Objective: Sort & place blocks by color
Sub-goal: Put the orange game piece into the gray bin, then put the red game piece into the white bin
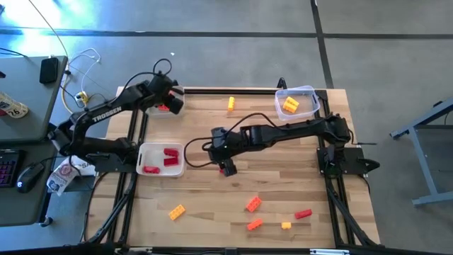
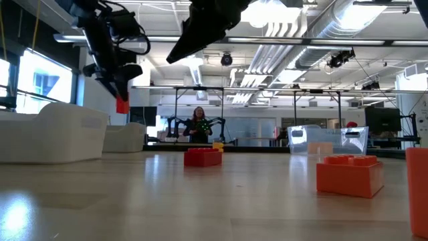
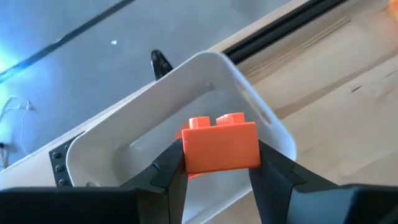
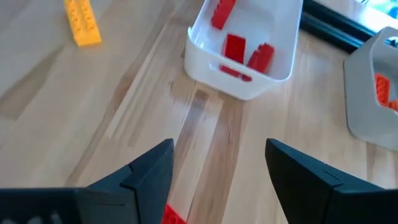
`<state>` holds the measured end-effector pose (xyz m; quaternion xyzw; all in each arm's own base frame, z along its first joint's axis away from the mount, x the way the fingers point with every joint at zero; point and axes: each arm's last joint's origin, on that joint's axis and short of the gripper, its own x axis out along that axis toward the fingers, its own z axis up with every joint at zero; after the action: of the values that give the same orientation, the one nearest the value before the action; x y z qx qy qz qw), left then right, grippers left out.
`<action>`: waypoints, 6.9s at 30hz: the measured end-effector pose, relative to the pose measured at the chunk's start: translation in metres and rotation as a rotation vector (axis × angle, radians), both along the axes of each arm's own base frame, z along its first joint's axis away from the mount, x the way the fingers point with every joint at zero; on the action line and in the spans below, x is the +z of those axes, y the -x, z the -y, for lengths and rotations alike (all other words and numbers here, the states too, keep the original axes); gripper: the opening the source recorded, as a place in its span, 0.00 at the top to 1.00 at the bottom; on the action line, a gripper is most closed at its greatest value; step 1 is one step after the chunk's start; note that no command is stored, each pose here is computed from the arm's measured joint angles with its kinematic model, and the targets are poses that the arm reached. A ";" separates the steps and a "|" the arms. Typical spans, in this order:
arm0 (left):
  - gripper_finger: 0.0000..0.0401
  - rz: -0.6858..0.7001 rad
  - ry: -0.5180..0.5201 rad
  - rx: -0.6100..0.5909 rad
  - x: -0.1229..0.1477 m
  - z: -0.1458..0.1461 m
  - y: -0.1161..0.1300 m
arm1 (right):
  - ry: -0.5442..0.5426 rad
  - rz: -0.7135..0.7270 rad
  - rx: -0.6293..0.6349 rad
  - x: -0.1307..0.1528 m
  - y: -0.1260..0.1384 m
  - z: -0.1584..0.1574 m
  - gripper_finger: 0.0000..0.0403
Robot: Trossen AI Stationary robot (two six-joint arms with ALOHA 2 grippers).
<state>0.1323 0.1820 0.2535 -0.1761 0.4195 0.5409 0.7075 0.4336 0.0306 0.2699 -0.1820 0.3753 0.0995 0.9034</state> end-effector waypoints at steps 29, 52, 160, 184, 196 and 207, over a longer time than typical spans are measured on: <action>0.58 -0.079 0.180 0.003 -0.044 -0.034 -0.002 | -0.043 -0.228 0.051 -0.045 -0.002 -0.003 0.41; 0.50 -0.078 0.301 -0.082 -0.017 -0.016 -0.002 | 0.049 -0.313 0.174 -0.073 -0.004 -0.021 0.41; 0.50 0.147 0.077 -1.084 0.034 0.133 -0.085 | 0.076 -0.037 -0.417 0.021 0.041 -0.054 0.73; 0.49 0.365 -0.104 -1.263 0.054 0.169 -0.108 | 0.102 0.220 -0.469 0.039 0.025 -0.053 0.73; 0.51 0.394 -0.163 -1.185 0.057 0.170 -0.114 | 0.079 0.258 -0.470 0.042 0.023 -0.054 0.73; 0.72 0.349 -0.161 -1.197 0.048 0.170 -0.122 | 0.066 0.228 -0.465 0.040 0.024 -0.053 0.71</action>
<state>0.2547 0.0120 0.3018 0.0572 0.2817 0.0444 0.9568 0.4100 0.0831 0.3094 -0.1303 0.3061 -0.1440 0.9320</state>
